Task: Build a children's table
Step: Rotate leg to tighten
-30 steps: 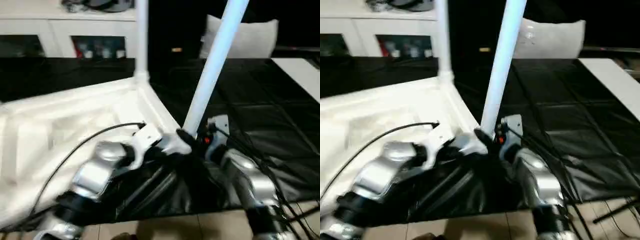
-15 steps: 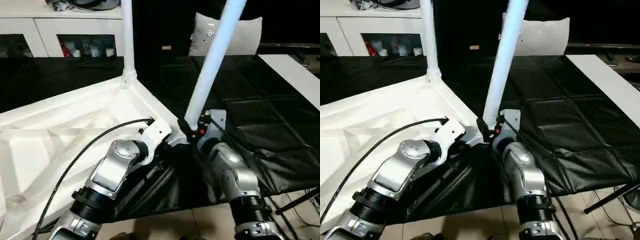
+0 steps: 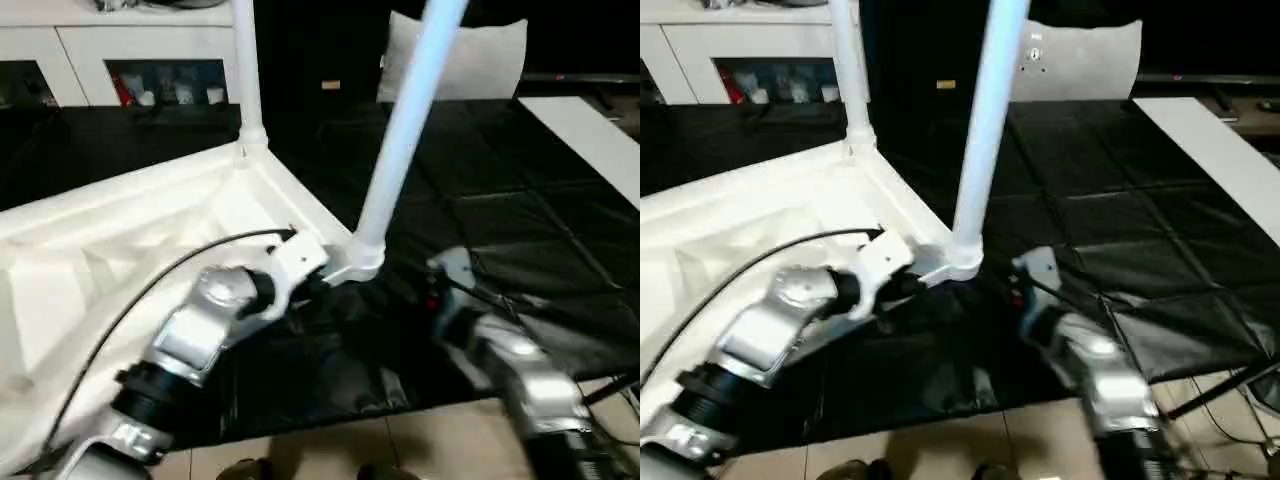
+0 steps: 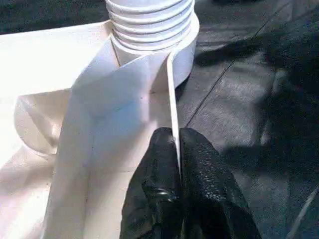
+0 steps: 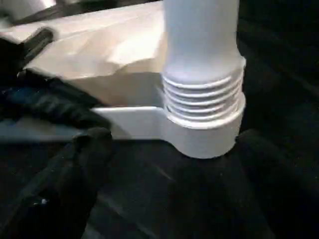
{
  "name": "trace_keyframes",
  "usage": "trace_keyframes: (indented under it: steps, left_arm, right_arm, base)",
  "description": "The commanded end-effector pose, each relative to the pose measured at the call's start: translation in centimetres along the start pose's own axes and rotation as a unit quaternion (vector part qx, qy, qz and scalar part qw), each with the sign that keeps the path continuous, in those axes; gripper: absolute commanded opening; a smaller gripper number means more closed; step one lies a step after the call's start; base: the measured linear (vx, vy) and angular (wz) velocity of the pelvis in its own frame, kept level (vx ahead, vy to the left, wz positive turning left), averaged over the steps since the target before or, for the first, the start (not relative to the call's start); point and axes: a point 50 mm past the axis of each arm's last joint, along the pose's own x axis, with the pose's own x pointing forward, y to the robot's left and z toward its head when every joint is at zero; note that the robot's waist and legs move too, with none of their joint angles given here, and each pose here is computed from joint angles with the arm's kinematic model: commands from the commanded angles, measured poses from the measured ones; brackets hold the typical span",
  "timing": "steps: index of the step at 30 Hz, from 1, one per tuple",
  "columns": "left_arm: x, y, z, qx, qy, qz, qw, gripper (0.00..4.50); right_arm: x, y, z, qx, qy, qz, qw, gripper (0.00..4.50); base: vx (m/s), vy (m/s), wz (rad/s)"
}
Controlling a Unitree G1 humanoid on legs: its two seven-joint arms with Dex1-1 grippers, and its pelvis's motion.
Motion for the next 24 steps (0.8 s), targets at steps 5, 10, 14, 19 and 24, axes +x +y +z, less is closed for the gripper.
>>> trace_keyframes:
  steps: [5,10,14,19,24]
  left_arm:
    - [-0.7,-0.6,-0.1,0.073,-0.008,-0.114,0.991,0.0]
    - [-1.7,-0.9,-1.0,0.126,0.019,-0.197,0.972,0.0]
    - [-2.1,-1.0,-1.1,0.147,0.024,-0.232,0.961,0.0]
    - [-2.3,-1.0,-1.0,0.168,0.025,-0.256,0.952,0.0]
    - [-2.3,-0.9,-0.9,0.177,0.023,-0.266,0.947,0.0]
  right_arm:
    - [-1.8,-0.6,2.5,-0.077,0.008,0.078,0.994,4.47]
    - [-1.8,-0.9,3.2,-0.129,0.059,0.139,0.98,4.47]
    - [-1.4,-0.6,3.2,-0.152,0.087,0.184,0.967,4.47]
    - [-0.9,-0.3,2.9,-0.16,0.103,0.222,0.956,4.47]
    - [-0.5,0.0,2.9,-0.152,0.104,0.243,0.952,3.98]
  base:
    - [0.0,0.0,0.0]
    - [0.0,0.0,0.0]
    - [0.0,0.0,0.0]
    - [0.0,0.0,0.0]
    - [0.0,0.0,0.0]
